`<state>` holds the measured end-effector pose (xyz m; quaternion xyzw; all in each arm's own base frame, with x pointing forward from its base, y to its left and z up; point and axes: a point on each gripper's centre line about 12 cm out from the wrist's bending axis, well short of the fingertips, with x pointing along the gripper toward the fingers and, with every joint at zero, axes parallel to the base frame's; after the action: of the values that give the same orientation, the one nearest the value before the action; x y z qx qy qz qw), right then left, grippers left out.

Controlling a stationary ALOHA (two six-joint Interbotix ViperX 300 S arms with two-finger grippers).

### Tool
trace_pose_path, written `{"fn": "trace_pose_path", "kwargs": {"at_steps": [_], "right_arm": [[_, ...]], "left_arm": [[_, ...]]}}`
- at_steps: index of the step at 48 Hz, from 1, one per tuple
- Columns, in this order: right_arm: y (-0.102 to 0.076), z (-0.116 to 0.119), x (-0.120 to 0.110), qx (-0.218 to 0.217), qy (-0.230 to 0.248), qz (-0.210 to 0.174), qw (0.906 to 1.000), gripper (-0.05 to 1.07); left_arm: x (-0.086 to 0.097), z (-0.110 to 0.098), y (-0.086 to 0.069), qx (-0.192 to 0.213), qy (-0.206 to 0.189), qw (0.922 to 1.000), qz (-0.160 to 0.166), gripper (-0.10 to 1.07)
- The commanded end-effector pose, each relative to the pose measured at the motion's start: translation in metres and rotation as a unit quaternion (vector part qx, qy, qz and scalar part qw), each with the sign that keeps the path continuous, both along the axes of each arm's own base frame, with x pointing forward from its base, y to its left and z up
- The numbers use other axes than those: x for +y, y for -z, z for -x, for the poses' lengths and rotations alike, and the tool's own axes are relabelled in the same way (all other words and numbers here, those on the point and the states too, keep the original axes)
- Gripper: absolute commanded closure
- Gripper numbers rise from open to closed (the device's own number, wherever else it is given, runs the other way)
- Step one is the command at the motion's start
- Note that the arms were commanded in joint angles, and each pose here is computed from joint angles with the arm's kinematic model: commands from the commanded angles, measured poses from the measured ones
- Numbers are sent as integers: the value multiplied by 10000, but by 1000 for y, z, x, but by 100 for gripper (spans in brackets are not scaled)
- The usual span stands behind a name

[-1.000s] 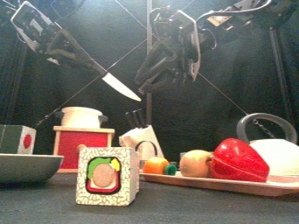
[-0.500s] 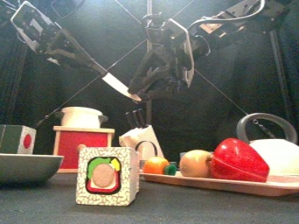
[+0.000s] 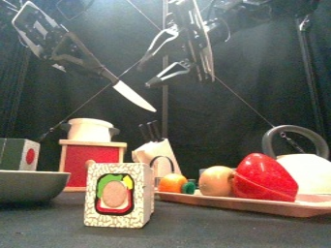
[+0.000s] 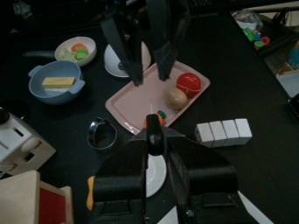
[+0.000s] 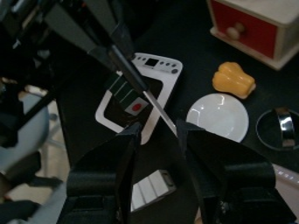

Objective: Grab pairing knife with other hand

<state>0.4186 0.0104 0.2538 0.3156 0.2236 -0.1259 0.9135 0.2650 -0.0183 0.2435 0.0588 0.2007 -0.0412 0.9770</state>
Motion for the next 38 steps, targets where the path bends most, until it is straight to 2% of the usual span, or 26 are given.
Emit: {"fn": "trace_pose_path", "kwargs": {"at_steps": [1, 6, 9, 13, 18, 22, 33, 38], "right_arm": [[-31, 12, -10, -155, 534, -354, 9978, 26], [-34, 25, -20, 223, 1077, -328, 9934, 26], [-35, 35, -26, 602, 1411, -227, 9879, 26], [-38, 40, -28, 974, 1513, -60, 9837, 26], [-45, 36, -26, 1206, 1184, 125, 9855, 26], [-46, 31, -27, 1368, 900, 49, 9865, 26], [-31, 19, -42, 1739, 205, -200, 9843, 26], [-23, 9, -41, 1551, -307, -77, 9874, 26]], "left_arm": [[-1, -1, -5, -70, 26, 10000, 18, 49], [-1, -1, -5, -70, 22, 10000, 8, 49], [-1, -1, -5, -68, 5, 10000, 12, 49], [-1, -1, -5, -67, 1, 10000, -1, 49], [0, -1, -5, -66, -9, 10000, 6, 49], [-1, -1, -5, -66, -2, 10000, 6, 49], [-1, -1, -4, -51, -2, 10000, 5, 49], [0, -1, -4, -51, -6, 10000, -5, 49]]}}
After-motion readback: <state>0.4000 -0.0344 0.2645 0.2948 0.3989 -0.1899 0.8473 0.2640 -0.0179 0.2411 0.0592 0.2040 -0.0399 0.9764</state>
